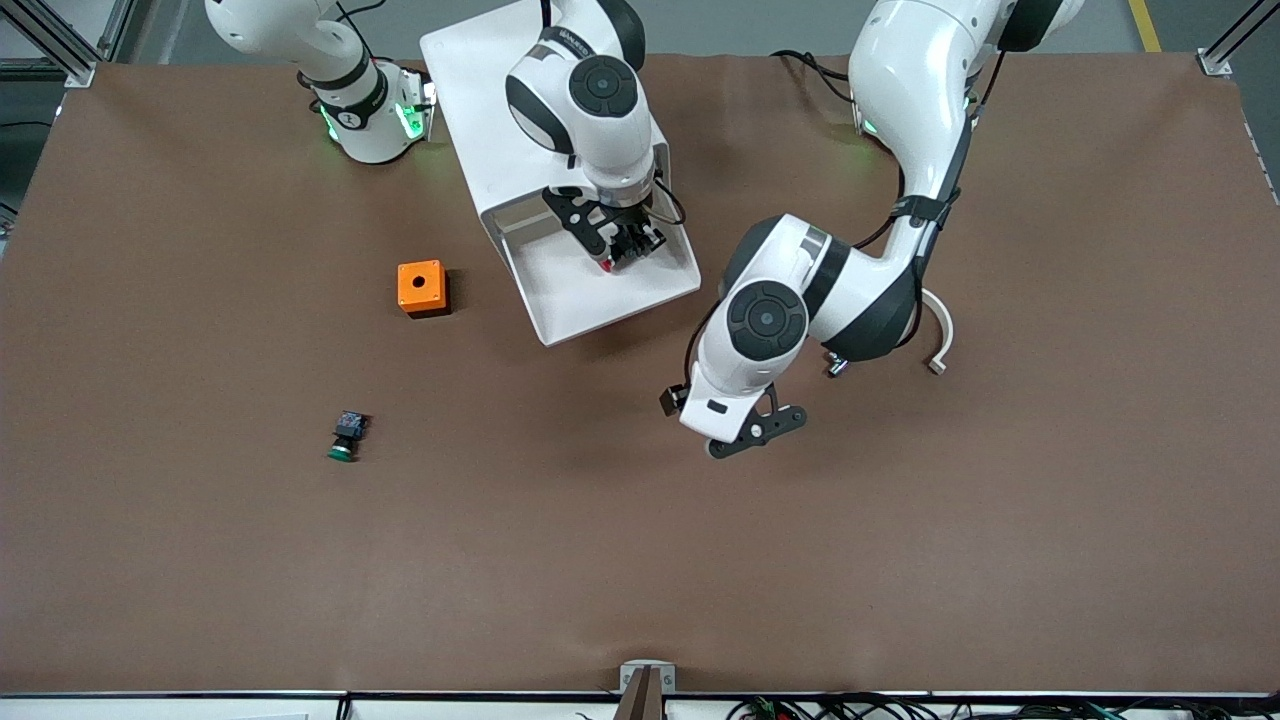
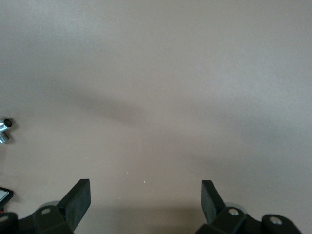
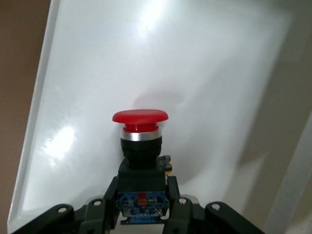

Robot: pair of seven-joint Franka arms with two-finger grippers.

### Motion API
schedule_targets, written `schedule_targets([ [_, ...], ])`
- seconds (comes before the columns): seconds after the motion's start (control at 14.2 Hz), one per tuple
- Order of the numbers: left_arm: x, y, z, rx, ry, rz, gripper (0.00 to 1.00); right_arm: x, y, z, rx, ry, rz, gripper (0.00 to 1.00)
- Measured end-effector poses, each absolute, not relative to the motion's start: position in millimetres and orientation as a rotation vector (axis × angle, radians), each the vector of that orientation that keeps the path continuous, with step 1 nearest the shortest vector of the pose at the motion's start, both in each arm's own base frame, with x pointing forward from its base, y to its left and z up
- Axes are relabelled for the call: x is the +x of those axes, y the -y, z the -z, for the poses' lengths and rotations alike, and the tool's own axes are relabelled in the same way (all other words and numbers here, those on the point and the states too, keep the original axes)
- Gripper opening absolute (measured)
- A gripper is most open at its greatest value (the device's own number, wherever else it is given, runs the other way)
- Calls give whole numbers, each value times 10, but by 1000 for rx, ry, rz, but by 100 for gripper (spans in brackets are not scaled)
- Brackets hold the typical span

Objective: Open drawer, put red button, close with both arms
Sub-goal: 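Lower the red button into the drawer and open the right gripper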

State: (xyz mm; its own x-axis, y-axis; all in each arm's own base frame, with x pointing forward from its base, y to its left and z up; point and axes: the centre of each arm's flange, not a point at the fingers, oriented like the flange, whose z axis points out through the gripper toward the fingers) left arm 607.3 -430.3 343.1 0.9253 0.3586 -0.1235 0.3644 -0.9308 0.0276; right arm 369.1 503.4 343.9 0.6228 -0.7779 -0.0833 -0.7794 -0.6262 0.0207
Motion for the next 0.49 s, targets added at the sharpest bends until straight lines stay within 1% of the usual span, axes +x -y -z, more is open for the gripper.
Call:
schedule_targets([
  [0.14, 6033, 4352, -3422, 3037, -557, 184, 100, 3698, -5037, -3405, -2818, -1348, -122, 42],
  [0.21, 6016, 4370, -3412, 3039, -553, 187, 100, 3701, -5038, -3410, -2817, -1348, -122, 48],
  [0.28, 6000, 4385, -3400, 3041, -549, 190, 100, 3707, -5042, -3421, -2815, -1348, -120, 57],
  [0.35, 5981, 4404, -3390, 3043, -544, 193, 100, 3723, -5043, -3440, -2813, -1343, -116, 67],
  [0.49, 5930, 4467, -3381, 3047, -528, 196, 100, 3795, -5025, -3541, -2855, -1252, -108, 85],
])
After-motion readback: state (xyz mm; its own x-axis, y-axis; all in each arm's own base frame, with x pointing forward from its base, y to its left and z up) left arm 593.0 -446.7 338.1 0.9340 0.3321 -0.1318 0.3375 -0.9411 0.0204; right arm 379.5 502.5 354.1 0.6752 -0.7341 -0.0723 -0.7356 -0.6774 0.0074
